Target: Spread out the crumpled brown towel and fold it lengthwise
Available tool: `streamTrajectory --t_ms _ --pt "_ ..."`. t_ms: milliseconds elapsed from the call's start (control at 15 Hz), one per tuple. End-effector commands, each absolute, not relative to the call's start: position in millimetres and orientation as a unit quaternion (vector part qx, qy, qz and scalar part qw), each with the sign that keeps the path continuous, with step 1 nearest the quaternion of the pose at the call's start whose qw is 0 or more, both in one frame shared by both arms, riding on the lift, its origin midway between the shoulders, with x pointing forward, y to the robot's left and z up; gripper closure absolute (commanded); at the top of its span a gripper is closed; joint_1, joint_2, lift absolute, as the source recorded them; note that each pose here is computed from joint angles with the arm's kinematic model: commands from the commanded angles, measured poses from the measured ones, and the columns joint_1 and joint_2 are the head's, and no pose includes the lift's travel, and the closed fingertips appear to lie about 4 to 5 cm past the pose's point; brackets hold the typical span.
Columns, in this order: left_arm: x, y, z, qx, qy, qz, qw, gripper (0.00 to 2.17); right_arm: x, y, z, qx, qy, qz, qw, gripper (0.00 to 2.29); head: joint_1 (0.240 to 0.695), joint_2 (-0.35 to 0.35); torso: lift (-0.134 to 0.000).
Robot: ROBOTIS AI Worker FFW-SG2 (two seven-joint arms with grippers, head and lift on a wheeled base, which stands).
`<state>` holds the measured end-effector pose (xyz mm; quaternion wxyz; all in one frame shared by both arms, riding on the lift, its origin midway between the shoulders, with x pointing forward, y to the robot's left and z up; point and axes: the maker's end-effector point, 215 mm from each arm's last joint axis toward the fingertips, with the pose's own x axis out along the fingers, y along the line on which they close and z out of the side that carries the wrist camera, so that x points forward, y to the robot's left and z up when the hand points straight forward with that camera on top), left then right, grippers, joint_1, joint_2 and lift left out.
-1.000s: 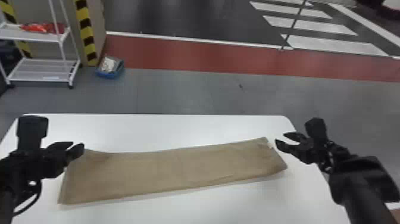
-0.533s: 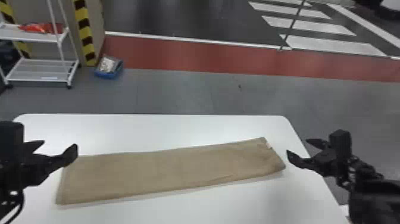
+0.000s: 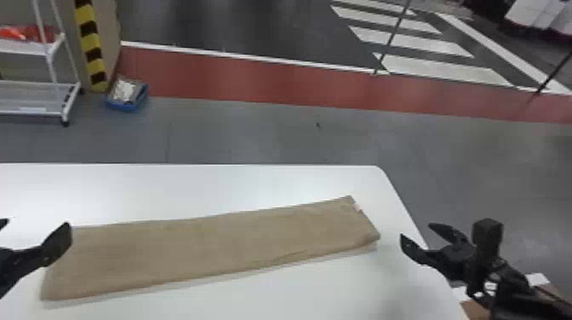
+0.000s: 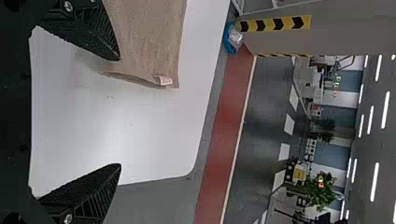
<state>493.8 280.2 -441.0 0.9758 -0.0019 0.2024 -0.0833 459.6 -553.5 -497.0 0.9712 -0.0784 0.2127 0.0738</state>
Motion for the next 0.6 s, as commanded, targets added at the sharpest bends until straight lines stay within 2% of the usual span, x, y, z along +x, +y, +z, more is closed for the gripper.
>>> streamTrajectory --t_ms 0,200,400,533 --pt "494 282 -441 0.001 0.196 -0.083 0.977 0.07 454 -550 -504 -0.044 0.202 0.068 0.976 0.08 0.695 -0.31 0.0" --pt "491 282 -451 -0.004 0.203 -0.087 0.975 0.08 454 -542 -508 -0.015 0.198 0.072 0.977 0.09 0.695 -0.304 0.0" --pt "496 272 -465 -0.008 0.219 -0.094 0.971 0.08 475 -532 -484 -0.009 0.181 0.112 0.977 0.09 0.695 -0.297 0.0" --pt "500 252 -479 -0.004 0.229 -0.102 0.968 0.08 480 -541 -482 -0.012 0.201 0.134 0.97 0.09 0.695 -0.285 0.0"
